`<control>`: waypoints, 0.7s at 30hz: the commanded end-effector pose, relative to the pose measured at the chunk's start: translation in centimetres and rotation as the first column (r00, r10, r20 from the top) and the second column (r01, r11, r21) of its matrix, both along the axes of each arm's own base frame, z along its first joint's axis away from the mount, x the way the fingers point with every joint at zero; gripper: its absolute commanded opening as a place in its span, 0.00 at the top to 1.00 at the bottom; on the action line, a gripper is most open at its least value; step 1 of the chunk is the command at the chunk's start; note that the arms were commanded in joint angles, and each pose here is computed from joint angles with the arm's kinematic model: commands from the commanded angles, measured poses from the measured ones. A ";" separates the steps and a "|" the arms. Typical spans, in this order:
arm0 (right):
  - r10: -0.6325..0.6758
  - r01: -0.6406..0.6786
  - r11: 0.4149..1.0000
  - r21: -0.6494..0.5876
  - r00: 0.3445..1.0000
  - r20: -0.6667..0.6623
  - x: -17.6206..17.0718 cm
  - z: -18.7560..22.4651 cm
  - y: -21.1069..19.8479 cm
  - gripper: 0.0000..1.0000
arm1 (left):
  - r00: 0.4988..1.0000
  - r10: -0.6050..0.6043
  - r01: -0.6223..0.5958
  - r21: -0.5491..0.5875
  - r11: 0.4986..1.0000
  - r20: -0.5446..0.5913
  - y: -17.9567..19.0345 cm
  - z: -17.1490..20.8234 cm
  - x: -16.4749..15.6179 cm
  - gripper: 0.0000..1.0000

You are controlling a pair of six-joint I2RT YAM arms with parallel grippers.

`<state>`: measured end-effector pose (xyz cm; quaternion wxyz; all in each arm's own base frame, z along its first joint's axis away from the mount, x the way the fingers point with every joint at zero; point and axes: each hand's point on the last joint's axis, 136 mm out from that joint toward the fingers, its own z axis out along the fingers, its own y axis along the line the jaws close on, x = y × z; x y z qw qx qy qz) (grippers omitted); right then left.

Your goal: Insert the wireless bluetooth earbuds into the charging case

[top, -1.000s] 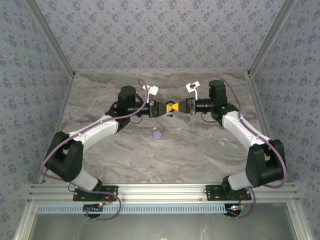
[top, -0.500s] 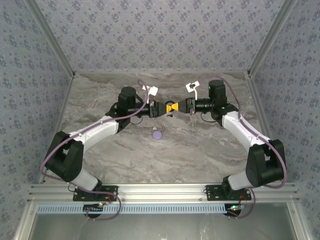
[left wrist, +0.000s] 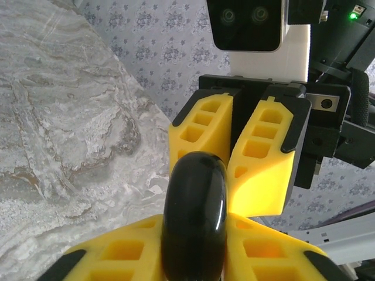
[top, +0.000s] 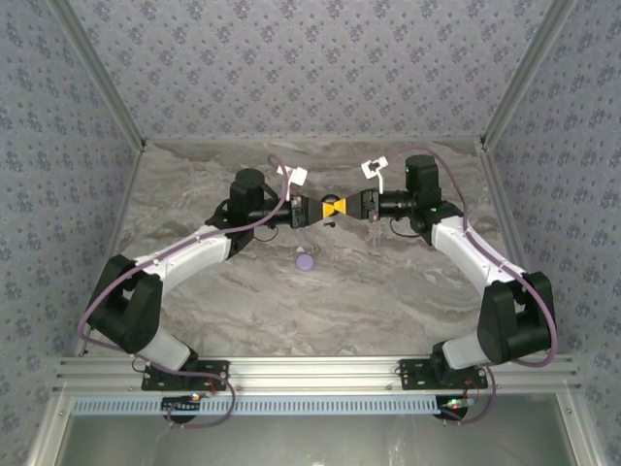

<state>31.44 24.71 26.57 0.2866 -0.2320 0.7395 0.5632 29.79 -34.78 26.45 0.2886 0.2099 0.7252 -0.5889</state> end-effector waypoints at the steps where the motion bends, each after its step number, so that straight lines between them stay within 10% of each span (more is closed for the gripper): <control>1: 0.008 -0.007 1.000 -0.011 0.999 0.043 -1.0 1.2 0.1 0.69 | 0.999 0.020 -0.021 0.010 1.000 0.039 0.0 0.4 0.3 0.82; 6: -0.094 0.102 0.983 -0.153 0.994 0.064 -0.8 -0.1 -1.6 0.49 | 0.993 0.047 -0.056 0.078 0.995 0.112 0.6 0.3 0.5 0.81; 21: -0.060 0.096 0.961 -0.260 0.988 0.142 -3.6 0.7 -1.7 0.43 | 0.785 -0.056 -0.054 0.158 0.986 0.617 1.5 0.1 -1.7 0.78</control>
